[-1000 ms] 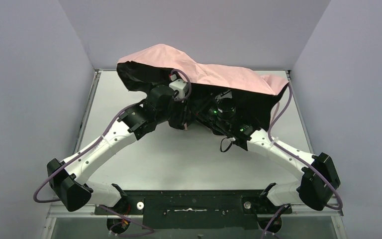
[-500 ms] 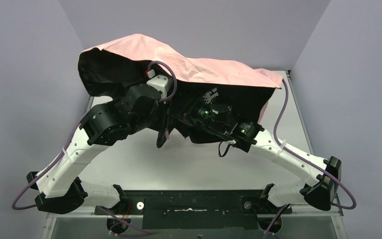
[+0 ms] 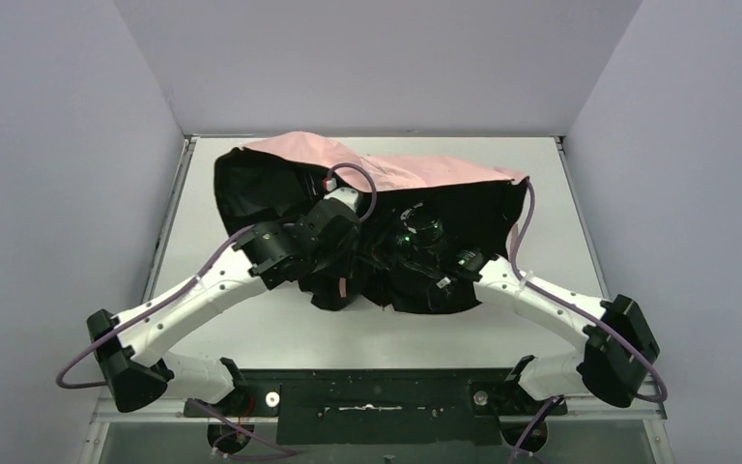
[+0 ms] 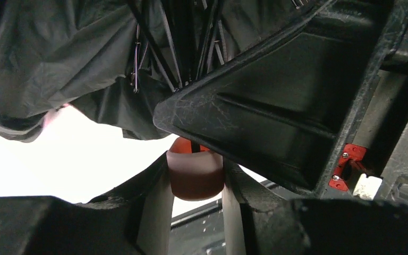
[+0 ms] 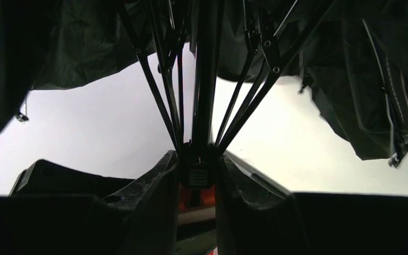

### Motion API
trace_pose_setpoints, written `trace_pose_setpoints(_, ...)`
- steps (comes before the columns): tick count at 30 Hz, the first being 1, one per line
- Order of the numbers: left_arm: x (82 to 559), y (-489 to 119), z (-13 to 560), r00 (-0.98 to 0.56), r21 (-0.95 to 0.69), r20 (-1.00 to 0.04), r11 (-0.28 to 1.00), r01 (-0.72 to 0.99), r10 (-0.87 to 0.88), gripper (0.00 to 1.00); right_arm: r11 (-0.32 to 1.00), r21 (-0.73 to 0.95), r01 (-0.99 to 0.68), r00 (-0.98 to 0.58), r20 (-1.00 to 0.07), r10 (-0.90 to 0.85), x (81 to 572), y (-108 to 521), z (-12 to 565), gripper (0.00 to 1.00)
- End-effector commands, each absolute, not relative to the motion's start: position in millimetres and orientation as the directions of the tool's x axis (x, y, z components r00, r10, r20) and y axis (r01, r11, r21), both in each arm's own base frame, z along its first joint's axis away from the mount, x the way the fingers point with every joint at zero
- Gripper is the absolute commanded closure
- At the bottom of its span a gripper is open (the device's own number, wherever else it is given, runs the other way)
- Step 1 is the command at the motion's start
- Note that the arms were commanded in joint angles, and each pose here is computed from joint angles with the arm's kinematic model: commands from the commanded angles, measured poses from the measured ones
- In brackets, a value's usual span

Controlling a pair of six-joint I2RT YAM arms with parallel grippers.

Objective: Put away the umbrella

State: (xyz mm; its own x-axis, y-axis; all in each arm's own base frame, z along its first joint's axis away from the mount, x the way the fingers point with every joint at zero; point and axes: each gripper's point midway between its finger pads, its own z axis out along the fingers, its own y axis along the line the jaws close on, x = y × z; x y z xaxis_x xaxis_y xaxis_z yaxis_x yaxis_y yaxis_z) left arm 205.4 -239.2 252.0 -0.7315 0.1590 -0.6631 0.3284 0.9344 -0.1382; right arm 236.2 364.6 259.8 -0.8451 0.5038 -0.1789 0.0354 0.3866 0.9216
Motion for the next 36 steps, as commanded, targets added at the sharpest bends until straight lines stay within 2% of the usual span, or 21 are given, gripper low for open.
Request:
trace_pose_setpoints(1,263.7,-249.2,234.5,-0.643,-0.182,-0.765,0.948,0.261,0.03,1.0,0.342,0.94,0.011,-0.85,-0.171,0.498,258.5,356.4,239.2,1.0)
trace_pose_setpoints(5,289.6,-258.3,207.9,-0.631,-0.171,-0.775,0.951,0.259,0.032,1.0,0.426,0.905,0.0,-0.842,-0.23,0.488,276.6,351.3,208.5,0.99)
trace_pose_setpoints(8,304.7,-261.1,194.1,-0.624,-0.146,-0.78,0.955,0.258,0.049,1.0,0.473,0.881,0.02,-0.838,-0.244,0.489,287.0,344.9,184.6,0.94)
trace_pose_setpoints(14,314.6,-257.9,157.6,-0.664,-0.139,-0.746,0.961,0.239,0.058,1.0,0.535,0.841,0.082,-0.798,-0.266,0.541,298.5,314.8,149.0,0.62)
trace_pose_setpoints(17,312.2,-257.9,140.5,-0.684,-0.142,-0.727,0.961,0.238,0.062,1.0,0.548,0.832,0.089,-0.772,-0.29,0.566,295.4,298.3,148.3,0.52)
trace_pose_setpoints(29,297.9,-262.8,92.3,-0.737,-0.171,-0.671,0.95,0.26,0.081,1.0,0.749,0.655,0.099,-0.674,-0.51,0.535,239.5,198.7,131.8,0.39)
trace_pose_setpoints(30,295.4,-263.2,89.4,-0.743,-0.174,-0.664,0.949,0.264,0.086,0.98,0.764,0.638,0.095,-0.656,-0.537,0.53,236.9,189.5,134.2,0.39)
trace_pose_setpoints(31,291.5,-263.7,87.2,-0.749,-0.177,-0.656,0.946,0.271,0.092,0.91,0.778,0.622,0.092,-0.634,-0.565,0.527,235.6,180.9,137.9,0.38)
trace_pose_setpoints(33,283.1,-263.1,87.8,-0.754,-0.185,-0.649,0.942,0.281,0.098,0.73,0.798,0.597,0.084,-0.593,-0.614,0.521,231.4,164.5,147.7,0.38)
trace_pose_setpoints(36,267.7,-258.3,92.5,-0.758,-0.204,-0.645,0.935,0.289,0.093,0.51,0.839,0.541,0.068,-0.519,-0.699,0.492,227.5,138.4,167.9,0.38)
